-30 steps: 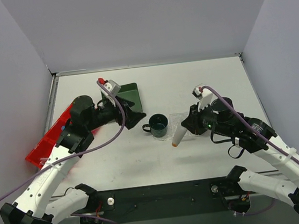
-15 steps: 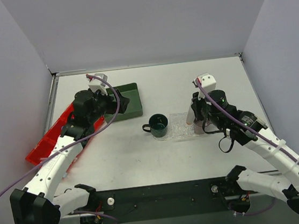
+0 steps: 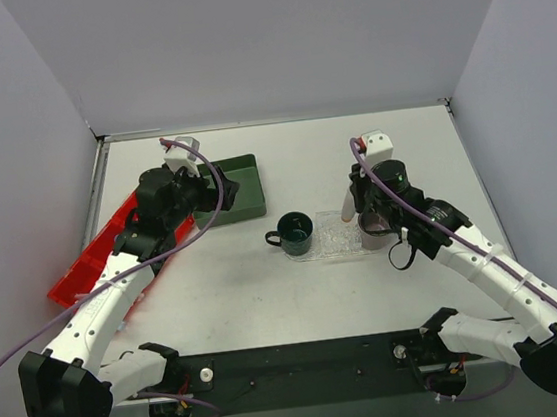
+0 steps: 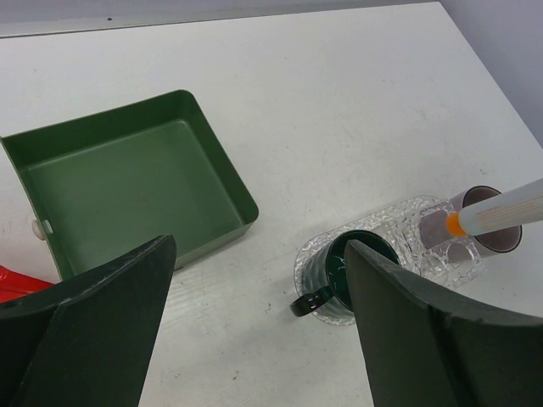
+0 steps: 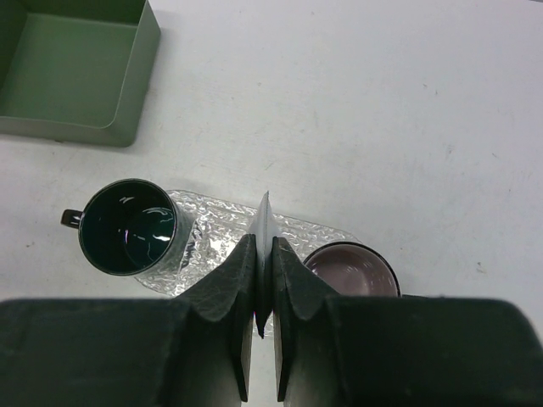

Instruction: Prepare toiletry sets of a toothbrush and toothpaste on the tray

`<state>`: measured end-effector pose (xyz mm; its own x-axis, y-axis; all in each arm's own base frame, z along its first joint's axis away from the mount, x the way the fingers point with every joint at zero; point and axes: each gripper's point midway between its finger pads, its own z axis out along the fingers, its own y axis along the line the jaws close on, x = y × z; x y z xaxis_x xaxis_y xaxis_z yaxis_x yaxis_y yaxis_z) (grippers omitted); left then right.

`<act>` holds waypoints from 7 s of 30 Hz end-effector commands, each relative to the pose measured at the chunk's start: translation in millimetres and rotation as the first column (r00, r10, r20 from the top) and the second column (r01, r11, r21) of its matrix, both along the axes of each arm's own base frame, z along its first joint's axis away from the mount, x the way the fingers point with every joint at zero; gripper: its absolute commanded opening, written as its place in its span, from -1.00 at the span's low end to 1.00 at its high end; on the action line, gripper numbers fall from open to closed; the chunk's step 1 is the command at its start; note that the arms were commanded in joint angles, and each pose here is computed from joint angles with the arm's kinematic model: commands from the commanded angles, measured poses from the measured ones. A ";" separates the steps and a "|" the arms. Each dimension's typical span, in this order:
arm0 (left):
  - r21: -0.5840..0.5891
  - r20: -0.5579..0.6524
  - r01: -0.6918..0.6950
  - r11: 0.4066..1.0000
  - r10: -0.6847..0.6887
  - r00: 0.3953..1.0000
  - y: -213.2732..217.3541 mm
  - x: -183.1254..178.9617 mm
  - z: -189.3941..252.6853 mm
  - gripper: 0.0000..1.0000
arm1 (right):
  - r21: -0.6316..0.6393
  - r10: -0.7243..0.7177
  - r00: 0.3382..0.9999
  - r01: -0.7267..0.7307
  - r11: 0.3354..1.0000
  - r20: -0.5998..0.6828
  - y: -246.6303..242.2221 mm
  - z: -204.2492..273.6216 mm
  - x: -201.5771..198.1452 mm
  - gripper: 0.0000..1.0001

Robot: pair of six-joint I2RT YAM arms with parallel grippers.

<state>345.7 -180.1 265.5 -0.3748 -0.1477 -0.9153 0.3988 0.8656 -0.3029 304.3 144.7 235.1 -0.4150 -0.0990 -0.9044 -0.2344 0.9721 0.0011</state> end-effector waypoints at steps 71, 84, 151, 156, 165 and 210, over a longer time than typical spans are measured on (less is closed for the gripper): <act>-0.004 0.059 0.110 0.994 -0.110 0.992 -17.2 -0.2 13.9 0.82 | -0.048 0.005 0.998 -0.008 0.999 -0.067 16.5 -75.5 32.2 -1.00; -0.003 0.061 0.109 0.994 -0.109 0.992 -16.5 -1.0 15.3 0.82 | -0.056 0.007 0.997 -0.011 0.998 -0.074 15.9 -74.4 29.3 -0.31; 0.213 -0.600 -0.771 0.599 0.704 0.381 281.9 -5.5 -208.7 0.01 | 0.113 0.034 0.991 -0.049 0.992 0.128 -35.6 35.0 -64.7 0.27; 0.158 -0.608 -0.765 0.625 0.672 0.423 275.3 -1.1 -207.1 0.05 | 0.103 0.035 0.992 -0.048 0.994 0.120 -35.4 31.7 -63.6 0.27; 0.109 -0.629 -0.751 0.651 0.630 0.455 266.5 4.4 -210.9 0.09 | 0.099 0.047 0.994 -0.057 0.993 0.103 -31.5 26.6 -60.8 0.27; -0.047 -0.296 -0.780 0.625 0.737 0.608 230.7 -35.7 -55.9 -0.67 | 0.295 0.142 0.988 -0.153 0.943 0.059 2.8 49.3 -74.2 0.22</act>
